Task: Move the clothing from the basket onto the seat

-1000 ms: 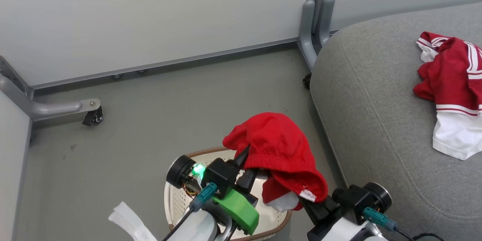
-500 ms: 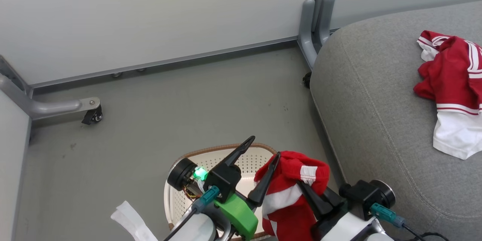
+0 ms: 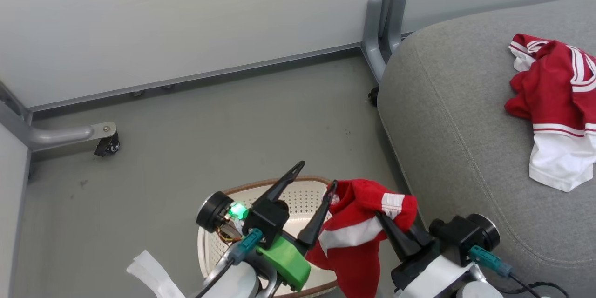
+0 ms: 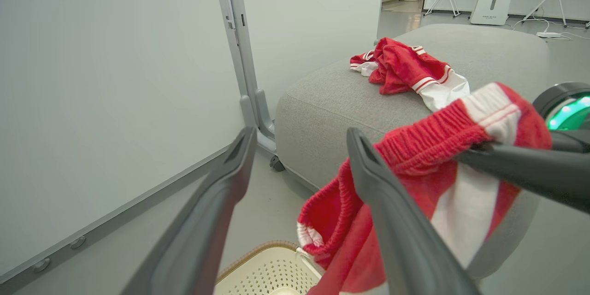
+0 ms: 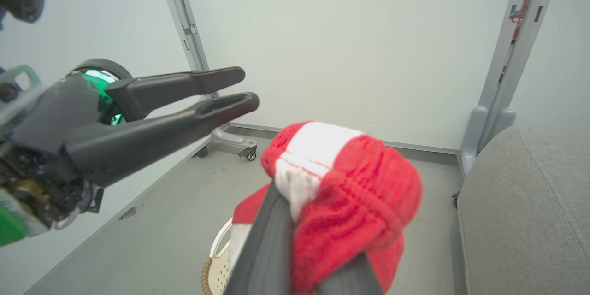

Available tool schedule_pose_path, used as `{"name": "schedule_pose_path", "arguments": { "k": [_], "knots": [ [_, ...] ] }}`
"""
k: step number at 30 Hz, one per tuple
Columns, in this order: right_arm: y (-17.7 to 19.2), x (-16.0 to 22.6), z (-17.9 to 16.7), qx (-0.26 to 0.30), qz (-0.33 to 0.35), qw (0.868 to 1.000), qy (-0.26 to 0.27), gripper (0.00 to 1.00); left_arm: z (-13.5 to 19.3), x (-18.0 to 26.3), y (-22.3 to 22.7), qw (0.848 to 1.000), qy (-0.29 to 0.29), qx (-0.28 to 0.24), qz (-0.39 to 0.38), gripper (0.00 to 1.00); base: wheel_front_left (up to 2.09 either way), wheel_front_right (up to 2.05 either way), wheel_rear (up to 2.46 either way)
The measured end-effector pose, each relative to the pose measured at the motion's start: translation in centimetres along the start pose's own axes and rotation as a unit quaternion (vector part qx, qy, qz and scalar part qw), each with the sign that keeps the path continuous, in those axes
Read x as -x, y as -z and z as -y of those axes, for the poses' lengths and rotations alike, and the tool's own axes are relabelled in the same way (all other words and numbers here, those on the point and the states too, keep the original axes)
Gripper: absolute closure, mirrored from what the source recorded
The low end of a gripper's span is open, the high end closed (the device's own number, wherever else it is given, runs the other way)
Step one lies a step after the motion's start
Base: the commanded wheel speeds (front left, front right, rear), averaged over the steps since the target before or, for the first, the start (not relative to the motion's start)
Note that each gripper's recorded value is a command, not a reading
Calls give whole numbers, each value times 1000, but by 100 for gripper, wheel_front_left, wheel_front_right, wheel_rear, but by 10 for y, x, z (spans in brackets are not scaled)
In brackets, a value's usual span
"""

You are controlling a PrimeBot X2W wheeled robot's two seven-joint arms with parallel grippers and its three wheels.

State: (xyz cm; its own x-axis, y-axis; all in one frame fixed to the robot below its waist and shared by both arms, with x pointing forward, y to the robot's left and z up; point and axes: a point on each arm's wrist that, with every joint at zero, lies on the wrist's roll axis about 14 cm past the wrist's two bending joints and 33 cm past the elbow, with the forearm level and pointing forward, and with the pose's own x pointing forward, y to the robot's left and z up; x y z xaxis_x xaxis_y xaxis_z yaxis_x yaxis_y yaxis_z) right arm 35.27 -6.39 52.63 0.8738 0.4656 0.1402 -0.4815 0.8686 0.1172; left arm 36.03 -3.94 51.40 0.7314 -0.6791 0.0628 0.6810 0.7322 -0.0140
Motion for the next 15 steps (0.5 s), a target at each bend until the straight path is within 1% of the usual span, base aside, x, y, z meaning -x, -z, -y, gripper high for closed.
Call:
{"name": "schedule_pose_path", "arguments": {
  "k": [4,9,15],
  "knots": [
    [-15,3,15,16,21,999,21,100,-6,-4,-6,1000,-4,-8,12,0,0,0,0],
    [-39,8,35,36,55,996,53,100,-3,-10,-16,999,19,2,35,0,0,0,0],
    [-75,17,66,68,103,986,108,100,-6,-18,-9,998,45,-14,35,0,0,0,0]
  ]
}}
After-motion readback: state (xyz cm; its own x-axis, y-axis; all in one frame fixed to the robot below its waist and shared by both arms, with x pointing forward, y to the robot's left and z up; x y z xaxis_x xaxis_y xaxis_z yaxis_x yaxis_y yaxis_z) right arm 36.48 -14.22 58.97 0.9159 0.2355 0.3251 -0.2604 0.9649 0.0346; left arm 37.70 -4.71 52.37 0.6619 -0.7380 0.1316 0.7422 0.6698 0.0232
